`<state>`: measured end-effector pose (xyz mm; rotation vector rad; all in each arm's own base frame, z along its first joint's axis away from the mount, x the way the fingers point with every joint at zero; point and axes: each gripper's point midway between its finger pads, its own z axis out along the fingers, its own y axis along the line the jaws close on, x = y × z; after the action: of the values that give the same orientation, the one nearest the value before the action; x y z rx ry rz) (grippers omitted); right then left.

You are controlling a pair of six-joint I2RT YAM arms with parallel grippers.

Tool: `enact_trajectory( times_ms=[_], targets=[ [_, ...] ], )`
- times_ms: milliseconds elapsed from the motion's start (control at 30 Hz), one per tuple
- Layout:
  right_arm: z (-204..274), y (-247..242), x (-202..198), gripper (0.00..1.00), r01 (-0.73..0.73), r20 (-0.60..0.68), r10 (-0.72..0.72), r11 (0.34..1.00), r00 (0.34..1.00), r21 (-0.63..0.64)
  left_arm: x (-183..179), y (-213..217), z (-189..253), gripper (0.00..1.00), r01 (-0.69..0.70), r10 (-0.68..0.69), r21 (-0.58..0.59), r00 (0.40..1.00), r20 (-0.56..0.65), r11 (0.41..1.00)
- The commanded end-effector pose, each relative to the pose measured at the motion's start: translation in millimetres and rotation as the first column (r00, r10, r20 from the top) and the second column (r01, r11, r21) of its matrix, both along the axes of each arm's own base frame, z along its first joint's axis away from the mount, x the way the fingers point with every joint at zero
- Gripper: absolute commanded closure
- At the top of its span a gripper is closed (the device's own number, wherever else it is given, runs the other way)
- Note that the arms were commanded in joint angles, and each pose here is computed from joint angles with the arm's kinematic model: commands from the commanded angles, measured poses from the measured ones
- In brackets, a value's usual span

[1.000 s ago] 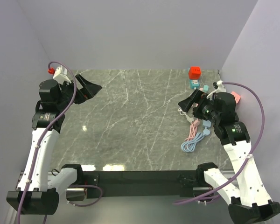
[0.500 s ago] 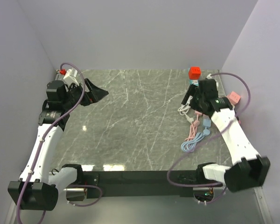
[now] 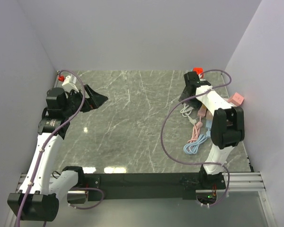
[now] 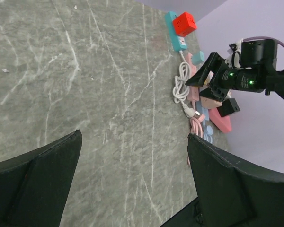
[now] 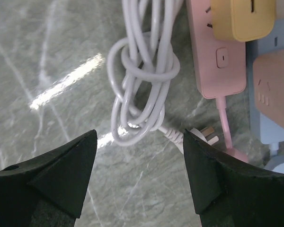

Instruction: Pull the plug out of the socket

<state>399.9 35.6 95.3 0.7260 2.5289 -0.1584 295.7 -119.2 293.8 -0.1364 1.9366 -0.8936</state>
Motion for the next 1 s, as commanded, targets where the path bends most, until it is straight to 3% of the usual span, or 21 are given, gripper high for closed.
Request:
enact_trajectory(
  times_ms=[0, 200, 333, 400, 500, 533, 567, 667, 800, 967],
  targets=[
    [-1.6, -11.7, 7.7, 0.21, 0.116, 0.041, -0.115, 0.993, 0.993, -0.032, 0.6, 7.2, -1.3, 0.01, -0.032, 0.031, 0.047, 0.999, 0.025, 0.998],
    [-33.6, -13.8, 18.2, 0.25, 0.155, 0.018, -0.155, 0.988, 0.988, 0.004, 3.6, 10.7, -12.5, 0.01, -0.051, 0.051, 0.062, 0.999, 0.002, 0.997],
    [-56.3, -12.2, 22.0, 0.41, 0.156, -0.029, -0.155, 0.987, 0.987, 0.025, 8.1, 13.7, -14.1, 0.01, -0.070, 0.071, 0.071, 0.997, -0.004, 0.995],
    [-63.0, -8.0, 20.4, 0.44, 0.137, -0.023, -0.136, 0.990, 0.990, 0.045, 9.8, 16.6, -13.3, 0.01, -0.082, 0.083, 0.086, 0.997, -0.007, 0.993],
    [-69.8, 0.8, 21.0, 0.64, 0.094, -0.024, -0.092, 0.992, 0.995, 0.090, 12.0, 22.1, -13.8, 0.01, -0.110, 0.110, 0.105, 0.994, 0.002, 0.988],
    [-72.7, 6.4, 20.8, 0.93, 0.078, -0.032, -0.075, 0.990, 0.997, 0.113, 13.7, 25.9, -15.2, 0.01, -0.132, 0.132, 0.115, 0.991, 0.001, 0.985],
    [-73.5, 9.2, 20.7, 1.00, 0.056, -0.032, -0.052, 0.991, 0.998, 0.125, 14.7, 28.4, -15.5, 0.01, -0.148, 0.149, 0.119, 0.989, -0.001, 0.982],
    [-54.8, 43.0, 31.0, 1.00, -0.099, 0.060, 0.088, 0.971, 0.994, 0.216, 17.8, 38.6, -13.4, 0.01, -0.214, 0.215, 0.126, 0.977, 0.000, 0.969],
    [-23.3, 111.8, 38.6, 1.00, -0.331, 0.160, 0.294, 0.889, 0.942, 0.317, 20.7, 45.0, -12.9, 0.01, -0.258, 0.258, 0.122, 0.966, 0.010, 0.958],
    [-14.5, 186.2, 14.7, 1.00, -0.484, 0.157, 0.459, 0.797, 0.874, 0.361, 22.2, 48.7, -18.7, 0.01, -0.271, 0.276, 0.134, 0.961, -0.016, 0.953]
  ],
)
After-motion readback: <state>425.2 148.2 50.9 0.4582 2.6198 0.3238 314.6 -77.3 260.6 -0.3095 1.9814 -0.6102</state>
